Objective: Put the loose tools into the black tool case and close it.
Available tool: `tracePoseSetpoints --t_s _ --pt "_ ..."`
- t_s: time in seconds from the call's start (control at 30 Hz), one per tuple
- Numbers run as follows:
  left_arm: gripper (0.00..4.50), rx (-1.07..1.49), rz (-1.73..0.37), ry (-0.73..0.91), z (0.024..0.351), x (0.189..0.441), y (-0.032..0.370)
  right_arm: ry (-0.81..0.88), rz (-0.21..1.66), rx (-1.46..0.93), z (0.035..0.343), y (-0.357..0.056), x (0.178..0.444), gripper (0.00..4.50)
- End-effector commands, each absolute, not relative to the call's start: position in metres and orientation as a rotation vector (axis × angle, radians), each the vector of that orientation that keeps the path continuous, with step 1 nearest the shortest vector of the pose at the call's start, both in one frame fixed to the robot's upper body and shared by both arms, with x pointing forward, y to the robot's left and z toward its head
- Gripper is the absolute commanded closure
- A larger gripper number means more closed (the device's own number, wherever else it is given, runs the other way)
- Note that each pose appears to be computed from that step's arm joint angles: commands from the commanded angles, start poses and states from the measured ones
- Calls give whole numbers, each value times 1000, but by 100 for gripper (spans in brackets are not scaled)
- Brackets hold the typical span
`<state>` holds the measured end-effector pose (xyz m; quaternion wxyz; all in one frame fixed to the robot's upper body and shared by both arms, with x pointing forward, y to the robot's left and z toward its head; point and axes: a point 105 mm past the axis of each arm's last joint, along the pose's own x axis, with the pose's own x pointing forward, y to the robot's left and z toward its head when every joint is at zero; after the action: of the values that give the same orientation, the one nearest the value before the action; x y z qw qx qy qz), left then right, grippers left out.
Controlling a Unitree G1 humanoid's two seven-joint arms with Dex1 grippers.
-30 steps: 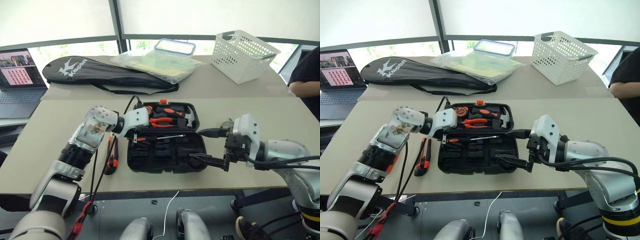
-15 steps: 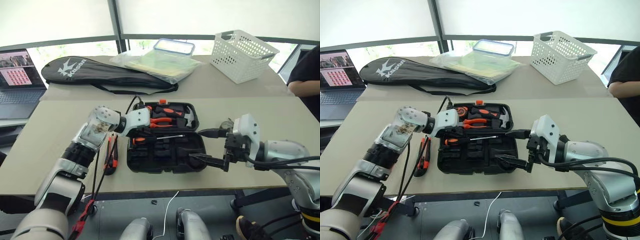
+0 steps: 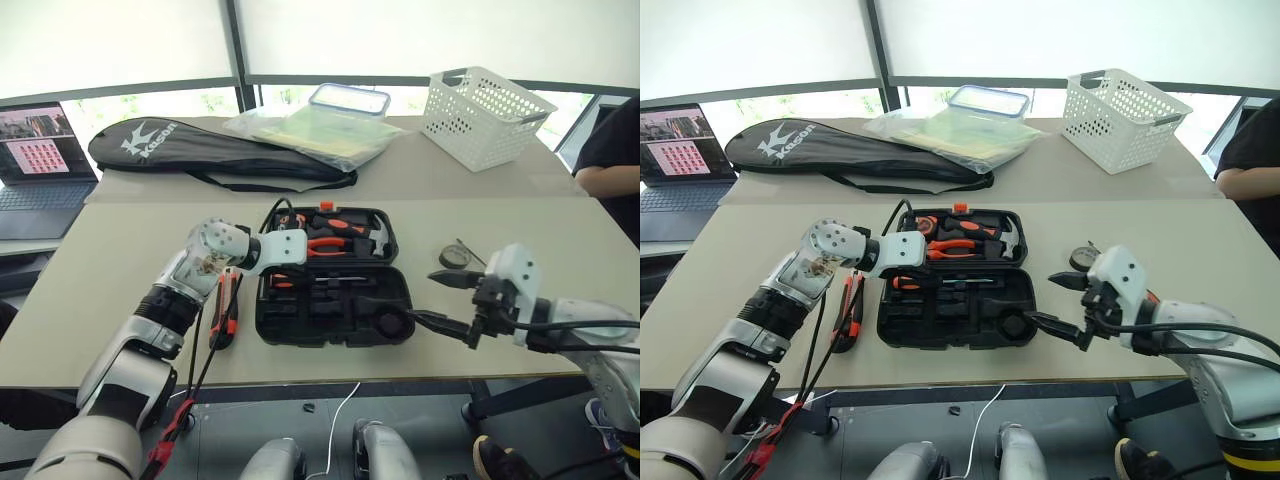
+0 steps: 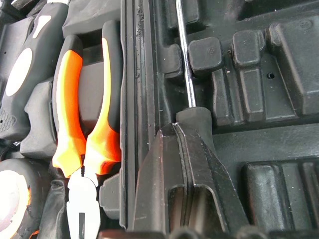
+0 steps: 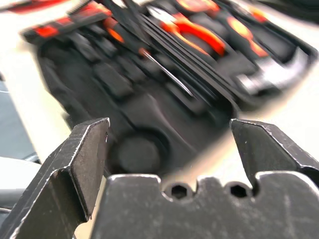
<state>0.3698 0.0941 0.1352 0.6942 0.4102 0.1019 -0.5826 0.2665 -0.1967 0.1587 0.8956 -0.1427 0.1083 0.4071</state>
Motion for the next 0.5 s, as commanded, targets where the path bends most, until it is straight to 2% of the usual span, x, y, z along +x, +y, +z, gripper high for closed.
tracePoseSetpoints --t_s 0.03,0.1,0.17,0.2,0.23,0.37,0.5 --pt "445 808 -1331 192 159 362 96 190 737 -336 172 -223 266 0" --pt "445 659 -1324 139 194 356 102 216 647 -326 172 -250 263 0" --pt "396 482 -1387 106 229 336 113 251 567 -302 171 -277 257 0" --pt "385 425 -1425 104 240 324 120 264 542 -288 171 -286 254 0" --pt "350 387 -1450 113 247 314 125 272 517 -272 170 -295 253 0" --pt "222 342 -1451 116 251 293 135 293 454 -271 167 -315 261 0" --pt "81 325 -1491 131 246 273 132 306 405 -261 162 -329 285 0"
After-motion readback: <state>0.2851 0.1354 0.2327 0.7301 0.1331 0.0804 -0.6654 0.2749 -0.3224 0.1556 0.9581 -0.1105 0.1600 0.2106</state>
